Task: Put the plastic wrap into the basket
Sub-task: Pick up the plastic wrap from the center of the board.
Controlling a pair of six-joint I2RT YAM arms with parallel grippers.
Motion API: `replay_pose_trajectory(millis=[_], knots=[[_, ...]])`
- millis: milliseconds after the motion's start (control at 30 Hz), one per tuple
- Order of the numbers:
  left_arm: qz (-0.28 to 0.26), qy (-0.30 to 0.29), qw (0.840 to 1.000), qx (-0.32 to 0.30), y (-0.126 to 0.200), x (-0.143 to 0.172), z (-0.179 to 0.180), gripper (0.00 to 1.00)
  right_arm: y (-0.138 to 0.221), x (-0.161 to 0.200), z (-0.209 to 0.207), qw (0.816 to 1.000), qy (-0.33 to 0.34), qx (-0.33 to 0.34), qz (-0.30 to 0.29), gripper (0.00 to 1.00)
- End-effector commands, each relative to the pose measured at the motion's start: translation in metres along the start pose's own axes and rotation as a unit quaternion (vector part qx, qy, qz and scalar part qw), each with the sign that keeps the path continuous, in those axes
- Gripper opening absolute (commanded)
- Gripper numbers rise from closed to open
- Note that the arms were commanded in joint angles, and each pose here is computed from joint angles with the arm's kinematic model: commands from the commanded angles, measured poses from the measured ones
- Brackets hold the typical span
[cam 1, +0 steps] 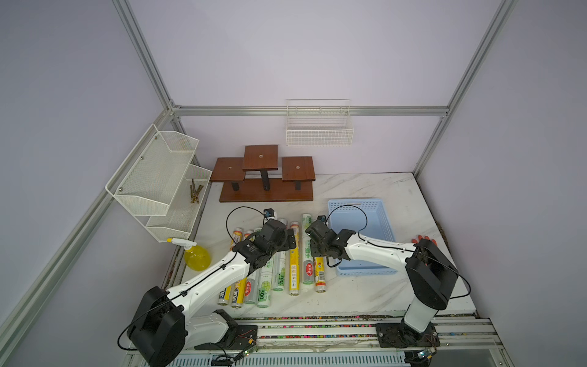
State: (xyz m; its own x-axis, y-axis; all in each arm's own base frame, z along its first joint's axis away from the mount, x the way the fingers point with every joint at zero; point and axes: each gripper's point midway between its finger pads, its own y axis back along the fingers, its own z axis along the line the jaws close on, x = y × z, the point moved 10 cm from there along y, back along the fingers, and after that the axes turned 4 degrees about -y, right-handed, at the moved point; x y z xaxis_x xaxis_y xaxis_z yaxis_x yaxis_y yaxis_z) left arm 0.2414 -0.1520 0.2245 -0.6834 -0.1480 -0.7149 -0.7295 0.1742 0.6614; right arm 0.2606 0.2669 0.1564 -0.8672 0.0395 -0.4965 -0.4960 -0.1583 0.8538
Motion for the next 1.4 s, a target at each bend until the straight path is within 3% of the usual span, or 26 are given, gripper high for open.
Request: replay_pose_trajectory(millis=[0,567,800,933,1133,1367], knots=[[-0.040,0.018,0.999,0.001,0.009,-0.012,0.001,0.98,-0.005,0.001,0.003,1.000,-0.004,0.008,0.000,0.47],[-0.042,0.015,0.999,0.004,0.005,-0.010,0.000,0.99,-0.039,0.011,0.007,0.999,-0.006,0.028,0.030,0.57],[-0.036,0.015,0.999,0.005,0.002,-0.009,-0.001,1.00,-0.042,0.014,0.004,0.999,-0.014,0.040,0.031,0.55],[-0.034,0.014,0.999,0.011,0.002,-0.009,-0.003,1.00,-0.026,0.004,0.007,0.999,-0.025,0.023,0.014,0.50],[-0.042,0.018,0.999,0.026,0.006,-0.015,-0.007,1.00,0.029,-0.023,0.009,0.997,-0.057,-0.030,-0.049,0.40],[-0.043,-0.007,0.989,0.141,0.002,-0.027,-0.033,1.00,0.102,-0.052,-0.023,0.981,-0.092,-0.044,-0.165,0.37]])
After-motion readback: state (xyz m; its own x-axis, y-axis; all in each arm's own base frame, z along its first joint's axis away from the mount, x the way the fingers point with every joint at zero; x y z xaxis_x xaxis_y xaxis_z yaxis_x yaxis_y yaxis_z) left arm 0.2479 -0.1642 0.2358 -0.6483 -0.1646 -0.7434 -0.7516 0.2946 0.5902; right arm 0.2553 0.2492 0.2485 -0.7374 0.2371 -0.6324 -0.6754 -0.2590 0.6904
